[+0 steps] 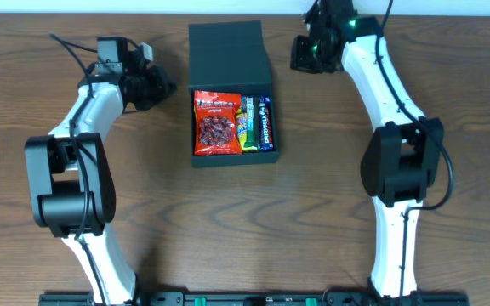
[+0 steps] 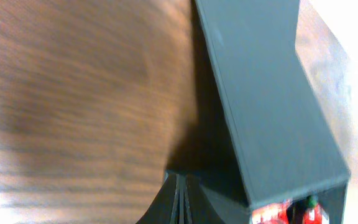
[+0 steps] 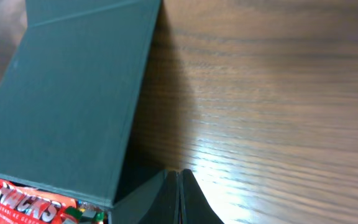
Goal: Pack container
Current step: 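Move both grippers to the raised lid at the box's back, then push the lid forward with both grippers to close the box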
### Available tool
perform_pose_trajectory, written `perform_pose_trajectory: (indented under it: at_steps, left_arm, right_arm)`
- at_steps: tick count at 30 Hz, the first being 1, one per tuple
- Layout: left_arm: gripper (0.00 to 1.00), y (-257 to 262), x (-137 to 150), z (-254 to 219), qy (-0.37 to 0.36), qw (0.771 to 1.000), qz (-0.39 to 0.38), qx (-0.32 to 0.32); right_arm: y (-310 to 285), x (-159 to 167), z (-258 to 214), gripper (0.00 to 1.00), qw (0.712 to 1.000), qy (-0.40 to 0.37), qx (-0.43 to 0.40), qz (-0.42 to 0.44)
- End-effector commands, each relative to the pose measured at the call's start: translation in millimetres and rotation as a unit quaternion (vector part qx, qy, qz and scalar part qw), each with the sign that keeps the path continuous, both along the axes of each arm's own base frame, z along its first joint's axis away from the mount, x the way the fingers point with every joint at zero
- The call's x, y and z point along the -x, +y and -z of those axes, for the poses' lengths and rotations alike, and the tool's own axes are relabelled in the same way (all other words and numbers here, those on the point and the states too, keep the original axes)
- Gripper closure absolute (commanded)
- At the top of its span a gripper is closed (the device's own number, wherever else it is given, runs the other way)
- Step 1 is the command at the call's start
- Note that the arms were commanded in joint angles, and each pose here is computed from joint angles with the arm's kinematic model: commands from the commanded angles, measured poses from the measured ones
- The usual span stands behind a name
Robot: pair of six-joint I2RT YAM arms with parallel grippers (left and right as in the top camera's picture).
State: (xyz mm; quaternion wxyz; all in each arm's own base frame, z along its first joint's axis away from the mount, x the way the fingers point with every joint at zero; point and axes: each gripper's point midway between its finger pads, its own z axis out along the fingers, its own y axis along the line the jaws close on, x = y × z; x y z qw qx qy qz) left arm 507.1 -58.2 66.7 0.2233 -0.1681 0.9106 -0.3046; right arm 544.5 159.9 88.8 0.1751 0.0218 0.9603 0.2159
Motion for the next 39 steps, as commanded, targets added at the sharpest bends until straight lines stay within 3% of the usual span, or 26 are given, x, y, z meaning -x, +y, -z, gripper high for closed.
perform_pose_trajectory:
  at_steps: [1,9,15,20,34,39]
  left_arm:
    - [0.94,19,-18,-4,0.001,0.998,-0.064,-0.009]
    - [0.95,7,-61,15,0.045,0.997,-0.048,0.051]
    - [0.94,-1,-63,38,0.103,0.992,-0.044,0.051]
    - [0.95,-16,-61,47,0.110,0.992,-0.032,0.048]
    - [0.94,-39,-67,41,0.090,0.993,-0.008,0.072]
    - [0.95,-46,-73,31,0.065,0.993,0.014,0.092]
  right_arm:
    - [0,-4,6,0.99,0.999,0.008,-0.053,0.007]
    - [9,-18,28,0.99,0.989,0.029,-0.147,0.018]
    - [11,-11,68,0.99,0.978,0.085,-0.189,0.027]
    - [20,-6,87,0.99,0.974,0.103,-0.199,0.020]
    - [67,-12,82,0.99,0.956,0.082,-0.279,-0.028]
    - [82,-21,54,0.99,0.940,0.029,-0.330,-0.084]
